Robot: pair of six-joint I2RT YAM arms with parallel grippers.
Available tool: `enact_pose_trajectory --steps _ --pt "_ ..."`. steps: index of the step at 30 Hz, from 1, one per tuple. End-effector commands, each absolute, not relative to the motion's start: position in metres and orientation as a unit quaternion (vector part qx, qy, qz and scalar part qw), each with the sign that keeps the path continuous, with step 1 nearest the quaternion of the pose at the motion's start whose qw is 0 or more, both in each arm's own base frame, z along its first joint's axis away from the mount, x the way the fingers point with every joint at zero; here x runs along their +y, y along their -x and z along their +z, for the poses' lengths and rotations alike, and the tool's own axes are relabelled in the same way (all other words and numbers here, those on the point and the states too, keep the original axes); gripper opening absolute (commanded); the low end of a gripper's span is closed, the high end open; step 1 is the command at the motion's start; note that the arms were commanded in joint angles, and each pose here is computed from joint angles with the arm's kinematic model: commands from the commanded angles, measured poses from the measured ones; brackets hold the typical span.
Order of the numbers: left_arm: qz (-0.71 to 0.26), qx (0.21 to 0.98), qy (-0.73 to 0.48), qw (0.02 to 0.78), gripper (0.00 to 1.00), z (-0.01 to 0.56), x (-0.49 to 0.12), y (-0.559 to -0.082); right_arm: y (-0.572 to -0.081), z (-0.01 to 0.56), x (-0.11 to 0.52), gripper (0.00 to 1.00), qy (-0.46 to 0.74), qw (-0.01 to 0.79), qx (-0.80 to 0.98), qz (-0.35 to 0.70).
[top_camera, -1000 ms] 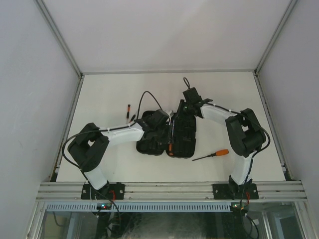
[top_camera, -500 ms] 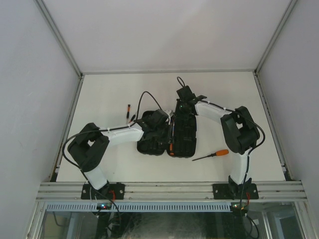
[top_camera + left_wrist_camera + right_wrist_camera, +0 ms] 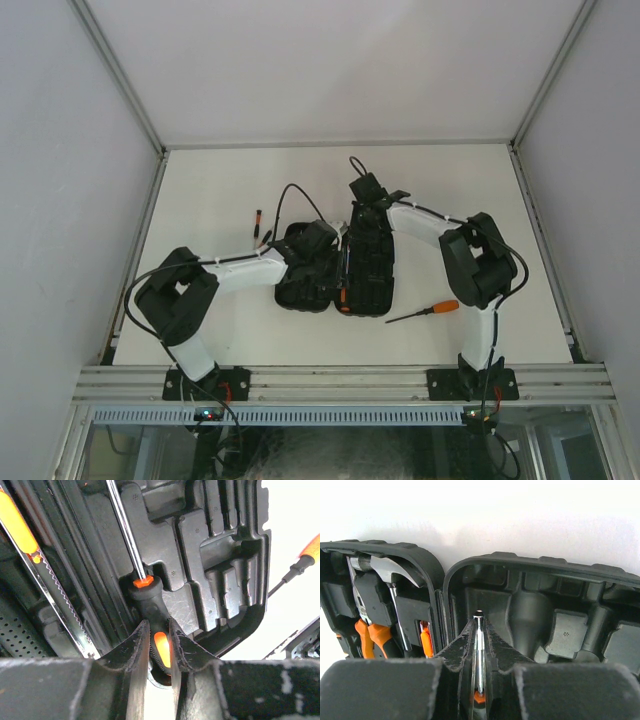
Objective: Sort the tools into containers
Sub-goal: Adjust the screwdriver in the storage box.
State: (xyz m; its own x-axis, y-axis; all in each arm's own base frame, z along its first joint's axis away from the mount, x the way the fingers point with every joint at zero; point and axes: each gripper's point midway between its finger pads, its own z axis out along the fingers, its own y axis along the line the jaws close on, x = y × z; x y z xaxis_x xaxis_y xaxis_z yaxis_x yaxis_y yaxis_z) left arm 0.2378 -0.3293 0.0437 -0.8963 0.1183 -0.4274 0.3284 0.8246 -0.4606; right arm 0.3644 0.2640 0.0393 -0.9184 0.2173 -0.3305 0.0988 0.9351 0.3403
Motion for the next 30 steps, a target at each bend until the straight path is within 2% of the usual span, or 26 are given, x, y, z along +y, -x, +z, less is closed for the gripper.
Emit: enact_pose_trajectory --steps 1,5,16,18,30 --pt "-0.232 0.951 -0.121 0.164 0.24 0.018 -0.308 -0.224 -0.367 0.036 0.265 0.04 -0.064 0.183 0.970 0.146" --pt "-0.231 0.952 -0.118 0.161 0.19 0.016 -0.307 -0.224 -0.362 0.027 0.261 0.00 -0.057 0.167 0.976 0.126" --pt "-0.223 0.956 -0.107 0.155 0.07 0.013 -0.304 -0.224 -0.344 -0.010 0.242 0.00 -0.020 0.088 0.995 0.036" --pt "-0.222 0.956 -0.108 0.156 0.01 0.013 -0.303 -0.224 -0.338 -0.017 0.235 0.00 -0.013 0.065 0.998 0.010" --pt "-0.214 0.959 -0.100 0.154 0.00 0.009 -0.298 -0.223 -0.308 -0.047 0.211 0.00 0.003 -0.005 0.999 -0.054"
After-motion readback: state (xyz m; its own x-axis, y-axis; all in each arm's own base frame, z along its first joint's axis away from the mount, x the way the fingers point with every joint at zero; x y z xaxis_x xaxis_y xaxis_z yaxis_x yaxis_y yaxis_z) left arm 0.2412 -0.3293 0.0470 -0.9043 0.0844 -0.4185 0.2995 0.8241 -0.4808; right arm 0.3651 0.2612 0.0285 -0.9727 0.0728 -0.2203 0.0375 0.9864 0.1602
